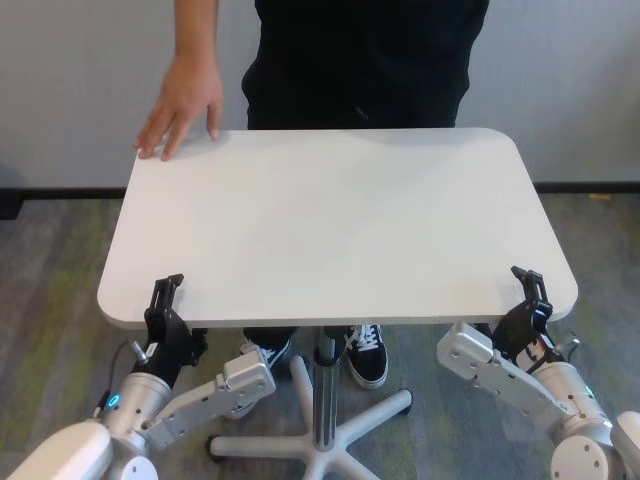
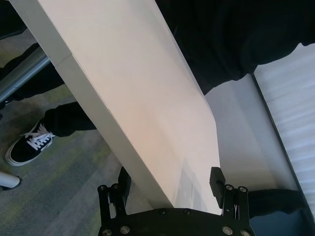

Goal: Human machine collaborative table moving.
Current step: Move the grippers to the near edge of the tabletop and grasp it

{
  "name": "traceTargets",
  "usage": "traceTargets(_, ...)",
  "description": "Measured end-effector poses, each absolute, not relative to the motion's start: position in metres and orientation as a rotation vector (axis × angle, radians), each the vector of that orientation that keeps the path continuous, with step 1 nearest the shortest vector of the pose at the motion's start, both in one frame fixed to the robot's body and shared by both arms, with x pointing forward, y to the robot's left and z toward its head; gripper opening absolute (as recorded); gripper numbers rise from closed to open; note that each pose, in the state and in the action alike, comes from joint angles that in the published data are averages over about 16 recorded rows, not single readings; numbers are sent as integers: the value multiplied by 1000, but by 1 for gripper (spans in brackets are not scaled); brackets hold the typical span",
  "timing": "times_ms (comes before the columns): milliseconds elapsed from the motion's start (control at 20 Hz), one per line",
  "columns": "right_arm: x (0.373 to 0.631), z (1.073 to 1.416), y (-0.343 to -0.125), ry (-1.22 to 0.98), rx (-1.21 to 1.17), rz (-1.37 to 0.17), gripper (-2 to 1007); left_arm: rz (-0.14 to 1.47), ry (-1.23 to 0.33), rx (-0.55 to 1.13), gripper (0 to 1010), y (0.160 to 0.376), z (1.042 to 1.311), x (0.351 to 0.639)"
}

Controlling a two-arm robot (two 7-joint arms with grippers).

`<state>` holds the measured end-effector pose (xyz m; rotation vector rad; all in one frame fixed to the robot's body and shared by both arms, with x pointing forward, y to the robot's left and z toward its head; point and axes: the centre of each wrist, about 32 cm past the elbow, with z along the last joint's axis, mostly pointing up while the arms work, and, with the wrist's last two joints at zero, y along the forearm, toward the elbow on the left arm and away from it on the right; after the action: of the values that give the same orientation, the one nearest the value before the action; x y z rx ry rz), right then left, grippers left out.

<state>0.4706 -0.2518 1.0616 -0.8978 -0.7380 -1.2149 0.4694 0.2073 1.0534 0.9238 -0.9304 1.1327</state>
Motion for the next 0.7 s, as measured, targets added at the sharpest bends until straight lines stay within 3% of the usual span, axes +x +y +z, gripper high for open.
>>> traceTargets(700,470,1062,-252,-739,-902,-1214,997,1133,-930,924,967,207,1053,469)
